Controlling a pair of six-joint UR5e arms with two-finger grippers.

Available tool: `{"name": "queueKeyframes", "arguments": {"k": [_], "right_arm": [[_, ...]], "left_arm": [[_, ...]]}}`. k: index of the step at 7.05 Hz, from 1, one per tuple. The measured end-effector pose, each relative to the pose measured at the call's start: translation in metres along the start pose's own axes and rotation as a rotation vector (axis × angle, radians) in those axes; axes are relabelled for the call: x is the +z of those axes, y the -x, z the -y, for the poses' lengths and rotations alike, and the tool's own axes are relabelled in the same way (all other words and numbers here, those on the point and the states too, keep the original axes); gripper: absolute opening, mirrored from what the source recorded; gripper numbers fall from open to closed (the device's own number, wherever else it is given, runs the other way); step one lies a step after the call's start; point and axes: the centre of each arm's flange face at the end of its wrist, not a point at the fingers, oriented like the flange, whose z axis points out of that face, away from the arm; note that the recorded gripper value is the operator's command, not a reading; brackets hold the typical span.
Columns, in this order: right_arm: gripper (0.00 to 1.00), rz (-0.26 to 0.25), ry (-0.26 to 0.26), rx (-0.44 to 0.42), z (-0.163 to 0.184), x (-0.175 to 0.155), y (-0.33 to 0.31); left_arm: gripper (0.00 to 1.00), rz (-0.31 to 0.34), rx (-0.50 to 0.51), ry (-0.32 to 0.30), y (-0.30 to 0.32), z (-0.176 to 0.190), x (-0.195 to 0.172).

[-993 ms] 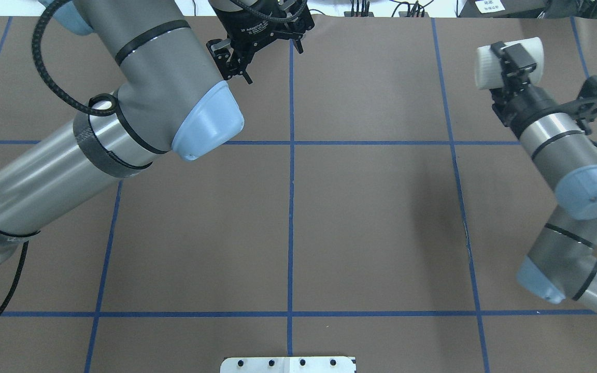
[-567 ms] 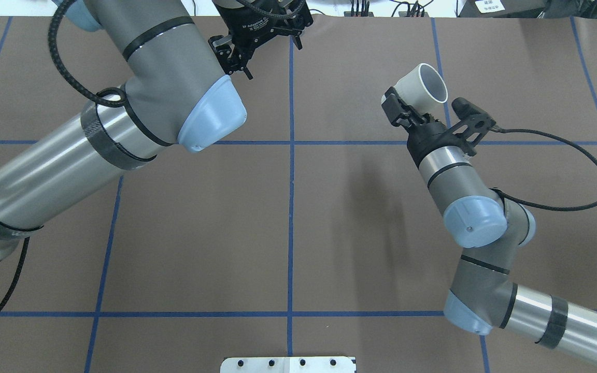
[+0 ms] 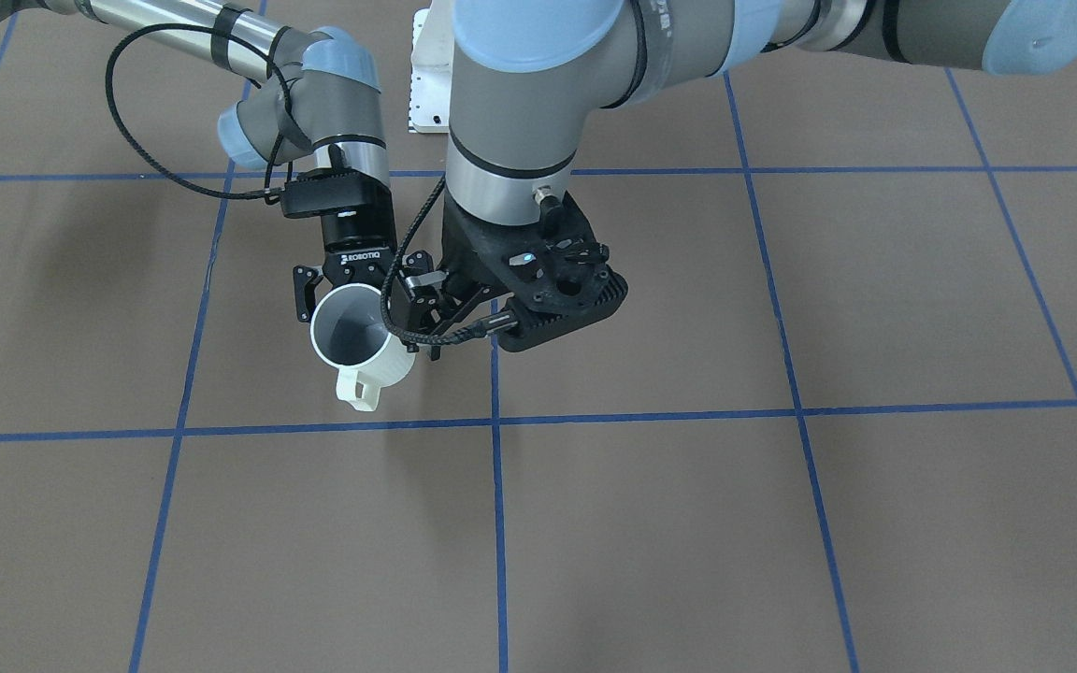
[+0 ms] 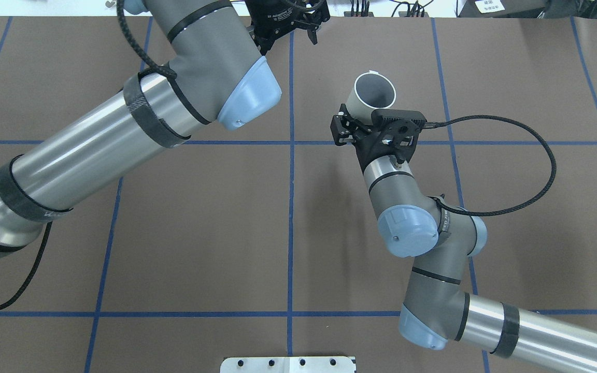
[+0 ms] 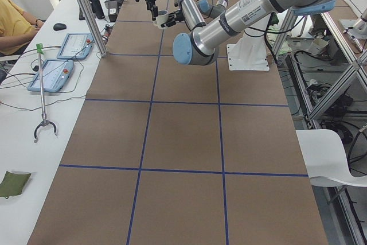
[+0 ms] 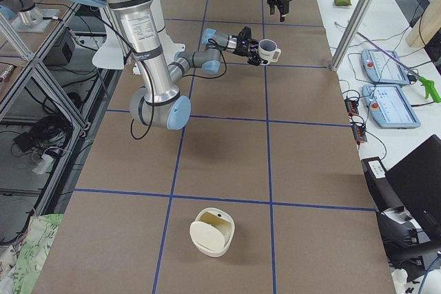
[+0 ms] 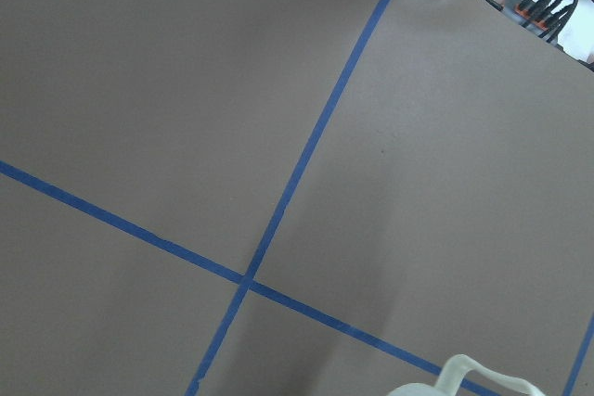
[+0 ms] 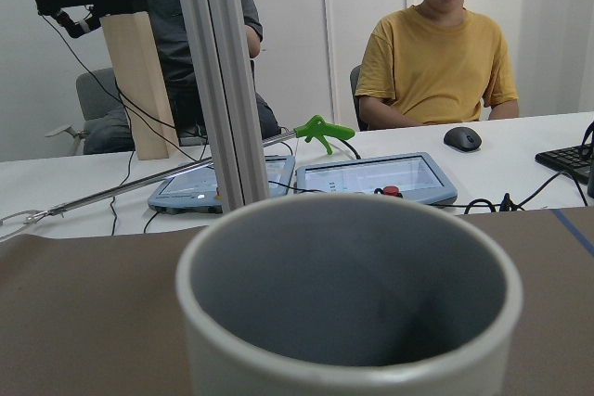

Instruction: Left arm hands cup to right arm to dump lemon

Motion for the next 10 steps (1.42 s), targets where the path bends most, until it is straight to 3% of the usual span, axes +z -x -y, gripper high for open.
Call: {"name": "queueKeyframes", "arguments": {"k": [3,4,7,10], "right_arm": [[0.42,-0.019,-0.045,-0.058,-0.019,-0.007,0.042],[0.42,-0.023,-0.057,-0.059,-0.019,-0.006,0.048],[0.42,-0.028,-0.064,-0.062,-0.02,-0.005,0.051],[0.43,-0.027,-0.065,-0.072,-0.019,-0.005,0.052]], "left_arm": [[0.93,0.039,-0.003,0.064,-0.003,-0.006,0.015],[0.79,0.045,-0.005,0.096,-0.003,-0.011,0.018],[0.83,0.04,0.058,0.14,0.004,-0.038,0.016],[0.81,0.071,0.099,0.132,0.008,-0.066,0.034]]}}
